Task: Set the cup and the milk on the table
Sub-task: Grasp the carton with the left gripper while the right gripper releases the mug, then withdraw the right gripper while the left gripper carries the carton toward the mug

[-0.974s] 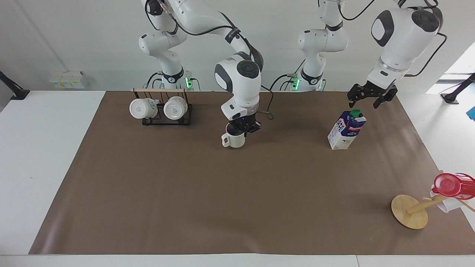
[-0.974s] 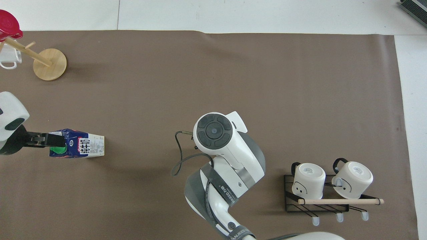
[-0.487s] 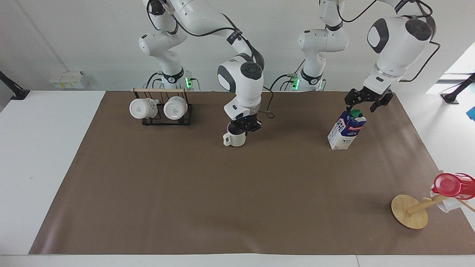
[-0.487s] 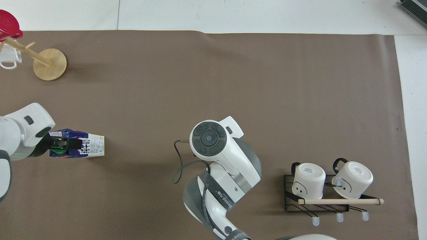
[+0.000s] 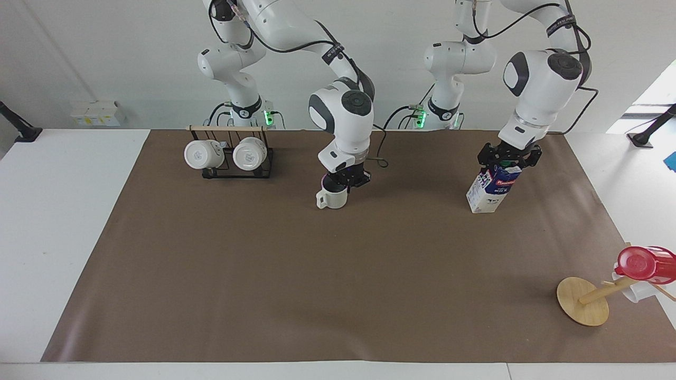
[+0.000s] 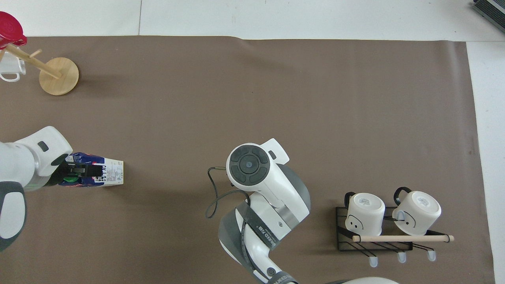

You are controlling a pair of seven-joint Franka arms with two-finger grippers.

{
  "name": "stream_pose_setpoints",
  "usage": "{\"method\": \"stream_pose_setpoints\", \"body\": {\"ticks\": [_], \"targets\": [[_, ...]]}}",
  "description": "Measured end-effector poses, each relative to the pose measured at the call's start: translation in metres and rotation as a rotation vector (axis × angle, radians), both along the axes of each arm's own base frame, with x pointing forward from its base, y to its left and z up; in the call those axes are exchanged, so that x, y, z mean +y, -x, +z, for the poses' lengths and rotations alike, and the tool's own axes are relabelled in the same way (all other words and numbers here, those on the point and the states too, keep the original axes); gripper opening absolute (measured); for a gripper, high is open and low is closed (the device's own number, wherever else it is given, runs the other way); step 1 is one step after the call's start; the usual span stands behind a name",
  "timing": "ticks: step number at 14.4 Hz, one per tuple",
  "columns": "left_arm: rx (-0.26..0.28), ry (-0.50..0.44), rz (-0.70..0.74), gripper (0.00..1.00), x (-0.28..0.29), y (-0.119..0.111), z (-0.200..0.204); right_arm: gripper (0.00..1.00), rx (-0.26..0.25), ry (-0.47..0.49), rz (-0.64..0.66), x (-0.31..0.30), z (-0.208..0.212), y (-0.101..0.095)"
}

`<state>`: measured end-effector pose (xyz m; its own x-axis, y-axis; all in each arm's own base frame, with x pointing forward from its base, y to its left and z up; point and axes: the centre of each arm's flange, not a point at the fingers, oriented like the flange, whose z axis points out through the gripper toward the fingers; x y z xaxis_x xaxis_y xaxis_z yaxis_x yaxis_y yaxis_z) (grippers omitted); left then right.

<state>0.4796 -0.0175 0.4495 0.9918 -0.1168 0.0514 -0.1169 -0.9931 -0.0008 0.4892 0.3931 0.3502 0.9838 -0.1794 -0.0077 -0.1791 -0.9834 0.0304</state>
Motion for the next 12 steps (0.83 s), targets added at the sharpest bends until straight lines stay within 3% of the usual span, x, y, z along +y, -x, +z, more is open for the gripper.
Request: {"method": "stream_pose_setpoints", "body": {"ticks": [2, 4, 5, 7, 10, 12], "targets": [[0.0, 0.001, 0.004, 1.0, 0.002, 0.0, 0.0, 0.41, -0.001, -0.001, 0.001, 0.0, 0.001, 0.0], [-0.001, 0.001, 0.007, 0.84, 0.003, 0.0, 0.0, 0.64, -0.007, -0.006, 0.002, 0.001, 0.005, 0.0], [-0.001, 0.001, 0.007, 0.84, 0.004, 0.0, 0.0, 0.74, -0.016, -0.013, 0.002, 0.001, 0.012, 0.0], [-0.001, 0.002, 0.008, 0.69, 0.004, 0.0, 0.0, 0.96, -0.048, -0.037, -0.006, -0.003, 0.037, -0.003], [-0.001, 0.002, 0.009, 0.64, 0.004, 0.0, 0.0, 1.0, -0.083, -0.064, -0.042, -0.029, 0.09, -0.008], [-0.005, 0.002, 0.009, 0.54, 0.004, -0.001, 0.003, 1.0, -0.091, -0.067, -0.067, -0.056, 0.122, -0.013]]}}
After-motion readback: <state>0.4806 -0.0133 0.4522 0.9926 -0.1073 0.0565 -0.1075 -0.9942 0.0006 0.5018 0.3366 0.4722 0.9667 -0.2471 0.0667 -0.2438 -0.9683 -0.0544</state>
